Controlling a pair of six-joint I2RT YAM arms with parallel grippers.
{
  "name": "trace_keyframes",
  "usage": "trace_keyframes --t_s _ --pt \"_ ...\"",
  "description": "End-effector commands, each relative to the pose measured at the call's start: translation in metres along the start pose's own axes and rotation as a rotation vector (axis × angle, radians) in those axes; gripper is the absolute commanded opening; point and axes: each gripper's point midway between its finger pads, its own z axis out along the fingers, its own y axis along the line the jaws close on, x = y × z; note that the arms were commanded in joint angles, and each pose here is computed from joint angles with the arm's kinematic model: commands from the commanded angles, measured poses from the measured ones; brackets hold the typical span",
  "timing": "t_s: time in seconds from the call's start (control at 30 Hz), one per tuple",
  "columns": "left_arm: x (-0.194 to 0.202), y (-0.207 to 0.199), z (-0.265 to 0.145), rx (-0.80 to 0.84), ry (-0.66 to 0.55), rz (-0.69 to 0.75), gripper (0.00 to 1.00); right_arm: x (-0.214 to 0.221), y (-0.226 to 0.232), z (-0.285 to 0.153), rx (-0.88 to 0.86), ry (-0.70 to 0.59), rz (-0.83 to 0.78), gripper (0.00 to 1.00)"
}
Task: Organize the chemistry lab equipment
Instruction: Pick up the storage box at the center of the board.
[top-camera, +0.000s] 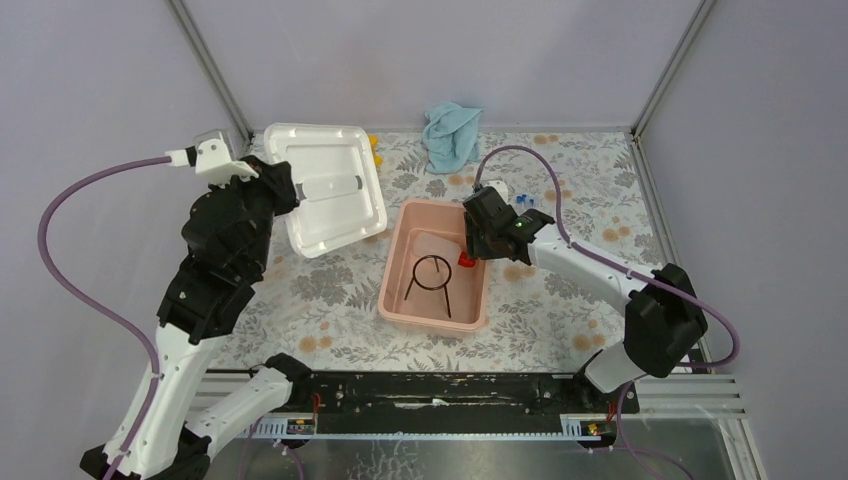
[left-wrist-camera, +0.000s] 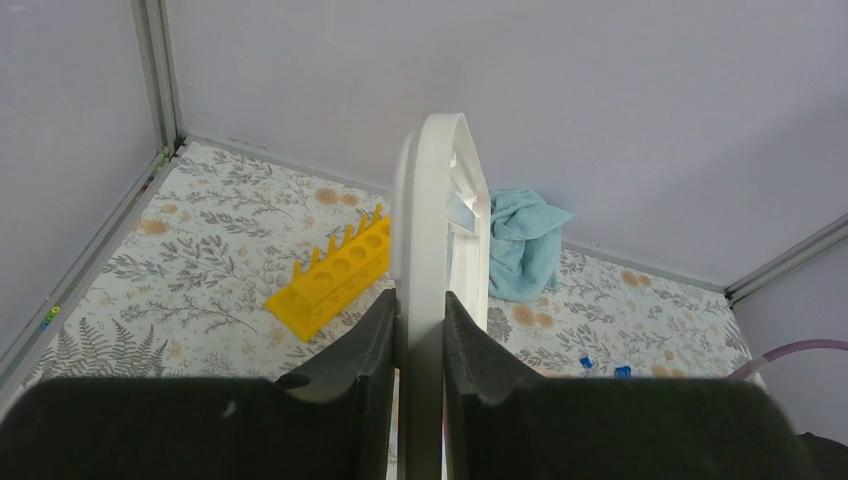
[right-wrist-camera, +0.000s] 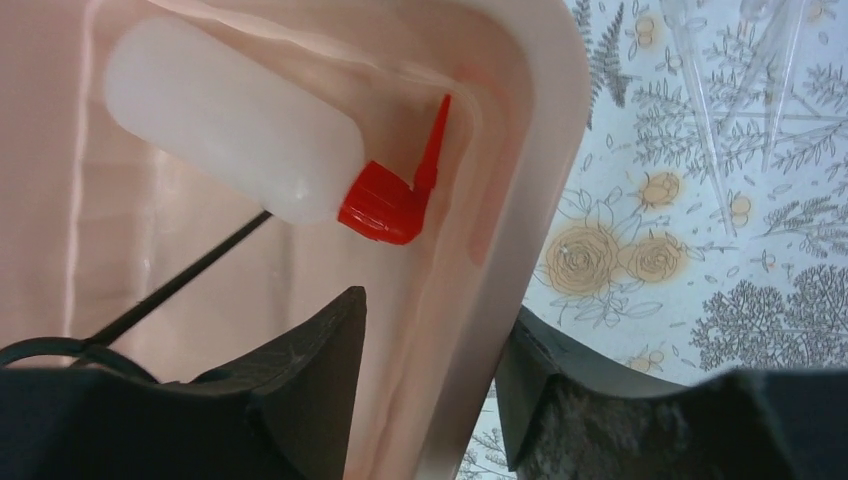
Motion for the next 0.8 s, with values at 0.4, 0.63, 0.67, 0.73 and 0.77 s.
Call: trace_keyframes --t_s 0.4,0.63,0.67,0.73,0.77 --pt "-0.024 0.008 -0.012 -0.007 -0.126 -0.056 0.0 -0.005 -0.008 -0.015 0.066 0.008 0.015 0.1" --pt "-0.03 0.01 -0.014 -0.01 -0.15 -0.051 0.0 -0.034 -0.011 -0.04 0.091 -0.057 0.038 0.04" --pt "-0.031 0.01 -0.014 -0.011 -0.154 -0.047 0.0 -0.041 -0.012 -0.045 0.095 -0.071 0.041 0.03" --pt "-0.032 0.01 -0.014 -0.011 -0.157 -0.042 0.0 -0.053 -0.013 -0.055 0.105 -0.096 0.047 0.0" --pt "-0.031 0.01 -0.013 -0.01 -0.156 -0.039 0.0 -0.059 -0.014 -0.06 0.109 -0.106 0.051 0.0"
